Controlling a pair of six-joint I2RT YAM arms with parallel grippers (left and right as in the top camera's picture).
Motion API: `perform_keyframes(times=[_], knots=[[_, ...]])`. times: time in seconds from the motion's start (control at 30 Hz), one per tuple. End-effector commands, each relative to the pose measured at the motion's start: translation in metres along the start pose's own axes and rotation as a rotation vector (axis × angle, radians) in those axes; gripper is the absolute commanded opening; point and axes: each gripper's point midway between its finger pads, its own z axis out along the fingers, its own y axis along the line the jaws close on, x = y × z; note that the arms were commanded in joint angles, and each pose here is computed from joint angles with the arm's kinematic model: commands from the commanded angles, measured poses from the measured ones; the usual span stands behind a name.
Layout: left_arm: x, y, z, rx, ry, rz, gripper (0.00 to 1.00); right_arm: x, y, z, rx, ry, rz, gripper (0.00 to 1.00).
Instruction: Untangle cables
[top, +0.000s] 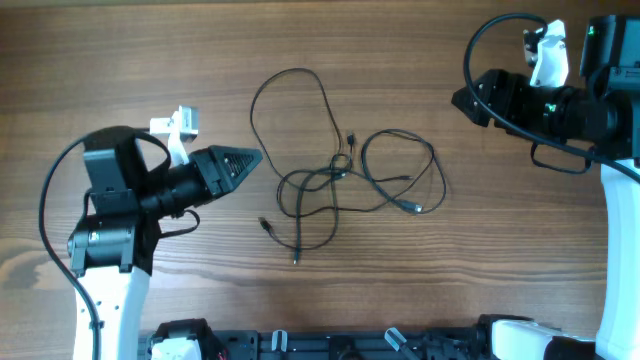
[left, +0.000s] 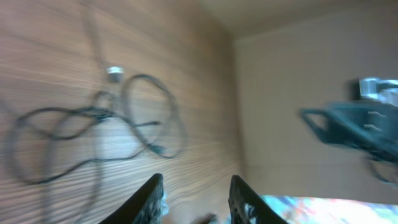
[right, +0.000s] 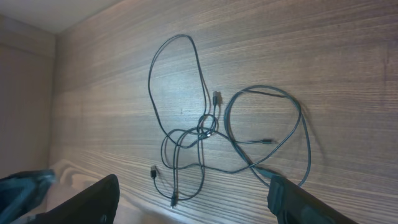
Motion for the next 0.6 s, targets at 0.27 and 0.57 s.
perform_keyframes(times=[0.27, 0.57], knots=[[0.089, 0.055, 0.115, -0.275, 0.401, 0.33, 0.42, 0.004, -0.004, 0.005, 0.014, 0.028, -0.016, 0.8], [0.178, 0.113, 0.145, -0.402, 0.762, 0.334, 0.43, 0.01, -0.005, 0.005, 0.018, 0.05, -0.031, 0.8]])
